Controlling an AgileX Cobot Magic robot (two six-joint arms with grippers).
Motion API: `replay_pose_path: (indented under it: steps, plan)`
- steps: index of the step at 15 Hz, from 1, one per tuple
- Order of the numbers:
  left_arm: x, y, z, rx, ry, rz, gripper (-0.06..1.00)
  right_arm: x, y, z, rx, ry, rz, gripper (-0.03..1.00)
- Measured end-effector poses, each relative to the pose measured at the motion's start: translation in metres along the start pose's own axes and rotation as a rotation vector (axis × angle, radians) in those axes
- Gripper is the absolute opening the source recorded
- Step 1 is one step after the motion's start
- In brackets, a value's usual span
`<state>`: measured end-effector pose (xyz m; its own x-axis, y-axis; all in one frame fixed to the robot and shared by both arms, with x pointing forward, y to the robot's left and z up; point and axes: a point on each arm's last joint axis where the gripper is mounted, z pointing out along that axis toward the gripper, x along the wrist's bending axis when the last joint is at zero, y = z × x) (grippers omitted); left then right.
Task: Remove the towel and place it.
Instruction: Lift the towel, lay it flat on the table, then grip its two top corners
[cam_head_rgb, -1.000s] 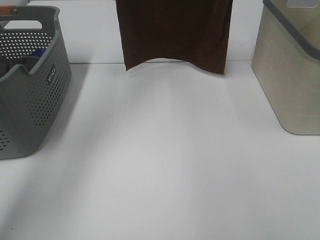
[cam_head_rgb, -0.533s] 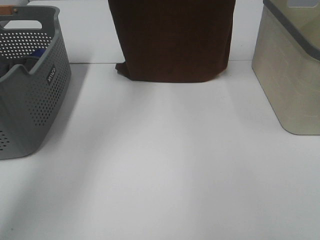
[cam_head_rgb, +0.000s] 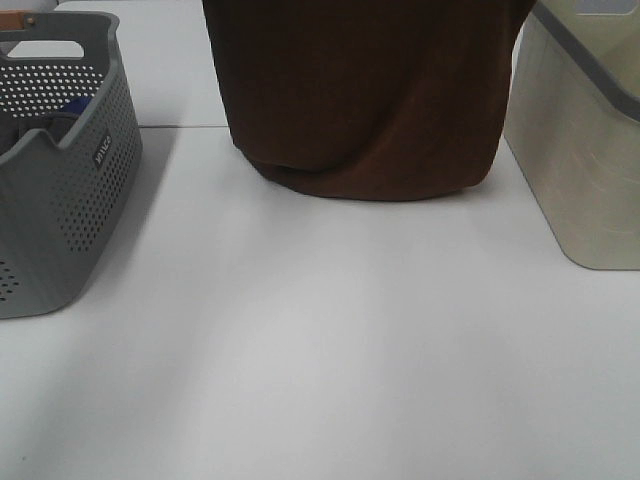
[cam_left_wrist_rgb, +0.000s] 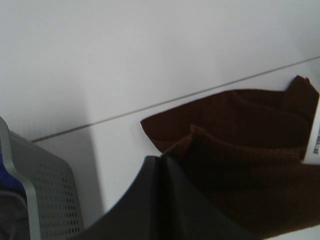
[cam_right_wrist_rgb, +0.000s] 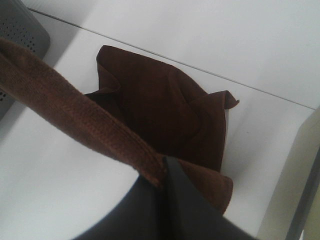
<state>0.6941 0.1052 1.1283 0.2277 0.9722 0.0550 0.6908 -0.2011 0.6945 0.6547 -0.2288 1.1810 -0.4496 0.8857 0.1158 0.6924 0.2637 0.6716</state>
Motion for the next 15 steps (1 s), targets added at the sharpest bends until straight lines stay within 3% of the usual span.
replay_pose_path:
  steps: [3, 7, 9, 12, 15]
  plan:
    - [-0.005, -0.009, 0.000, 0.095, -0.055, 0.006, 0.00, -0.001, -0.004, 0.004, 0.022, -0.003, 0.112, 0.00]
    - [-0.012, -0.009, -0.009, 0.113, -0.154, -0.023, 0.00, 0.003, -0.027, 0.006, 0.106, 0.001, 0.175, 0.00]
    - [-0.011, -0.015, -0.017, 0.141, -0.159, -0.024, 0.00, 0.007, -0.047, 0.009, 0.173, 0.021, 0.205, 0.00]
    - [-0.010, -0.047, -0.022, 0.270, -0.153, -0.010, 0.00, 0.014, -0.081, 0.014, 0.272, 0.062, 0.223, 0.00]
    - [-0.024, -0.089, -0.029, 0.409, -0.157, 0.040, 0.00, 0.023, -0.118, 0.014, 0.366, 0.086, 0.247, 0.00]
